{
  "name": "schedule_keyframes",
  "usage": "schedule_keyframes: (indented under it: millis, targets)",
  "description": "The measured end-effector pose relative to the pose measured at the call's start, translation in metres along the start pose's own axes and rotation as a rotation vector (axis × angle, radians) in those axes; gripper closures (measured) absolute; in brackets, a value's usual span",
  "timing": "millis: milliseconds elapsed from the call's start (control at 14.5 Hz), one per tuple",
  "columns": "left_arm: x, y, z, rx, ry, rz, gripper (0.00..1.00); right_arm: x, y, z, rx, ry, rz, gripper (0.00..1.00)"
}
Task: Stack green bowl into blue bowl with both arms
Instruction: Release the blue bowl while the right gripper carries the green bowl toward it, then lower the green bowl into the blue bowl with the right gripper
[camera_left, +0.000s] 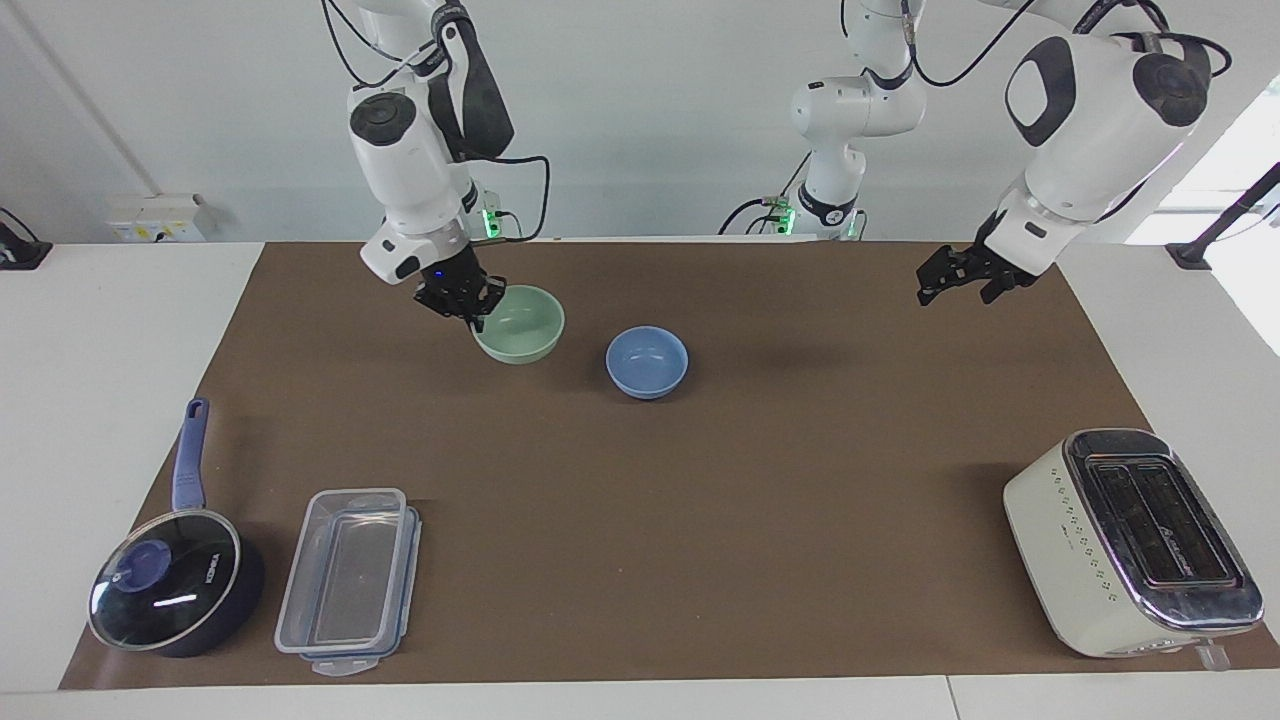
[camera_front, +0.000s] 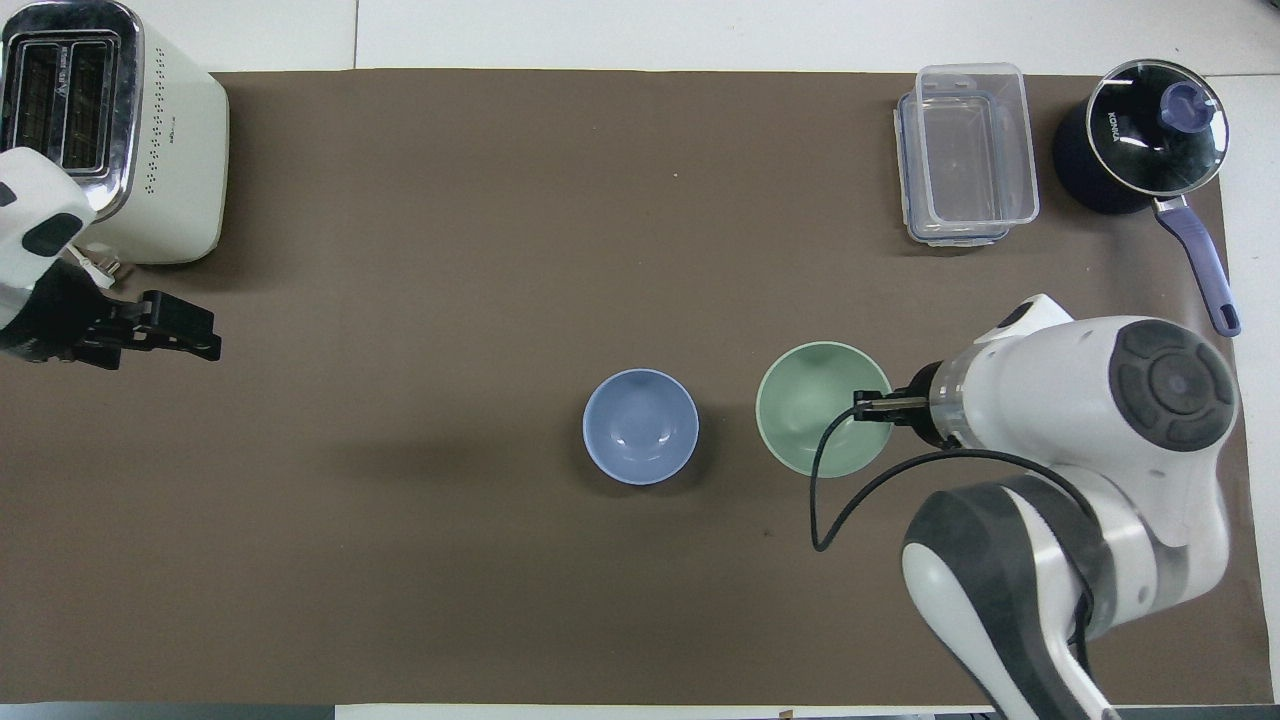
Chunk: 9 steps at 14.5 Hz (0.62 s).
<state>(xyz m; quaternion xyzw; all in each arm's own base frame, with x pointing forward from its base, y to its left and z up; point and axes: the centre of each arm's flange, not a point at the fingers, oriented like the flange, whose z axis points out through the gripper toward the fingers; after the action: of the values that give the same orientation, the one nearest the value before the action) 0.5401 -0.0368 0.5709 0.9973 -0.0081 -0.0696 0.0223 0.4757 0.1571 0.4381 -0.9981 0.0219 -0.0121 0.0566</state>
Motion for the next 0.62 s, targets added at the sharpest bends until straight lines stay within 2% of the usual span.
schedule_keyframes:
  millis: [275, 619]
  targets:
    - [-0.018, 0.006, -0.052, 0.024, -0.019, 0.015, 0.00, -0.004, -0.048, 0.021, 0.061, 0.033, -0.003, 0.95]
    - [-0.019, 0.007, -0.058, 0.038, -0.014, 0.043, 0.00, -0.006, -0.099, 0.048, 0.075, 0.045, -0.023, 0.95]
